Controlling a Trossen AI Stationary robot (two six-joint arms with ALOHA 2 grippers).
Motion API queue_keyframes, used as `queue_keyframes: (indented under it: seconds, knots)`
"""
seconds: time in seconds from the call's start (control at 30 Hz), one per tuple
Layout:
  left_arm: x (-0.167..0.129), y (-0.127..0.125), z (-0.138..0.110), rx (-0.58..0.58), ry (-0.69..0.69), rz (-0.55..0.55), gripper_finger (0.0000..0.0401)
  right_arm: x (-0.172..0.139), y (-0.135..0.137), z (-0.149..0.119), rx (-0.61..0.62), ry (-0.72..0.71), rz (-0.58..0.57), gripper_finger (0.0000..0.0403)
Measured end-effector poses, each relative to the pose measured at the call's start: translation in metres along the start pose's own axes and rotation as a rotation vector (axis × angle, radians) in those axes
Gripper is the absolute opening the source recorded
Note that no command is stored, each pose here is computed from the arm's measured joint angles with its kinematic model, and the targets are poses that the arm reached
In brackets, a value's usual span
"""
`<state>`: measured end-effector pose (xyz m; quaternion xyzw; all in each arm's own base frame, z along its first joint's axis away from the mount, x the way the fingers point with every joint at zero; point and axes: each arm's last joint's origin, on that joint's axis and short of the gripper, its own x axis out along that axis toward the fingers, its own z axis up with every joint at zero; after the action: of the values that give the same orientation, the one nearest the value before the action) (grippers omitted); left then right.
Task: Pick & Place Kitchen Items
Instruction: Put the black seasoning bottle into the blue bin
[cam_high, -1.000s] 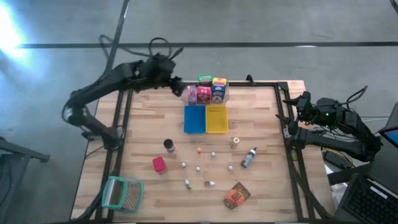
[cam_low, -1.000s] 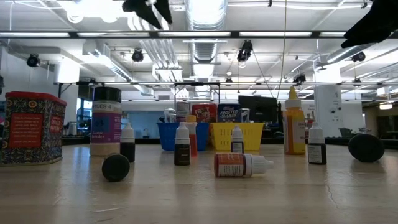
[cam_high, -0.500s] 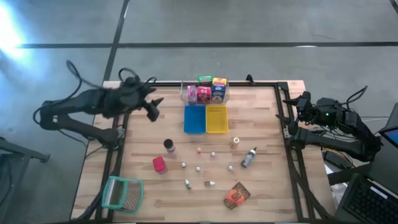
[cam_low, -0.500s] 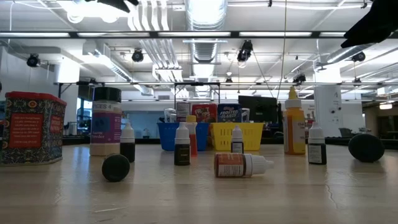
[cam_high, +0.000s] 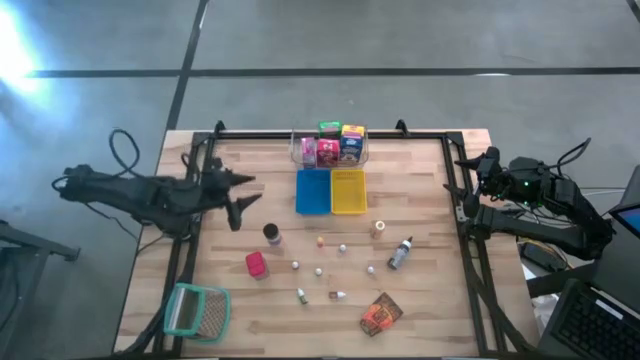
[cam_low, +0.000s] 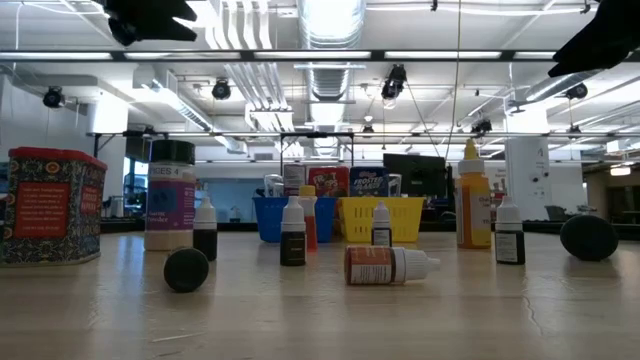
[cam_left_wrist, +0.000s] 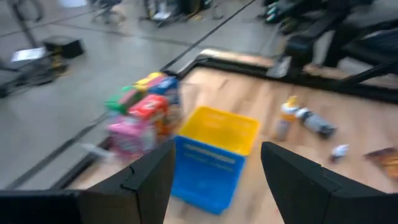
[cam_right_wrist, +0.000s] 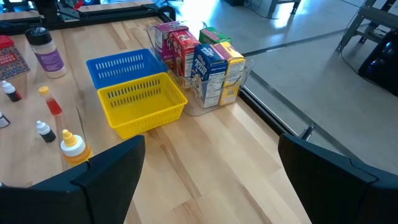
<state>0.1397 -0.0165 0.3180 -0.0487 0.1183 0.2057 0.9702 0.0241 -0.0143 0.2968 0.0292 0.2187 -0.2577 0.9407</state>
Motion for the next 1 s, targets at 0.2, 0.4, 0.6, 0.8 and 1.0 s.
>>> queue_keyframes:
  seconds: [0.2, 0.4, 0.6, 0.8, 1.0]
  knots:
    - [0.006, -0.012, -0.023, 0.124, -0.045, -0.09, 0.0243, 0.0, 0.0, 0.0, 0.0, 0.0, 0.0, 0.0363]
    - [0.007, -0.014, -0.027, 0.14, -0.001, -0.129, 0.0243, 0.0, 0.0, 0.0, 0.0, 0.0, 0.0, 0.0364]
    - [0.004, -0.015, -0.03, 0.135, 0.036, -0.224, 0.0243, 0.0, 0.0, 0.0, 0.0, 0.0, 0.0, 0.0364]
    - [-0.005, -0.007, -0.037, 0.16, 0.102, -0.243, 0.0243, 0.0, 0.0, 0.0, 0.0, 0.0, 0.0, 0.0363]
    - [-0.015, 0.005, -0.045, 0.113, 0.184, -0.213, 0.0243, 0.0, 0.0, 0.0, 0.0, 0.0, 0.0, 0.0364]
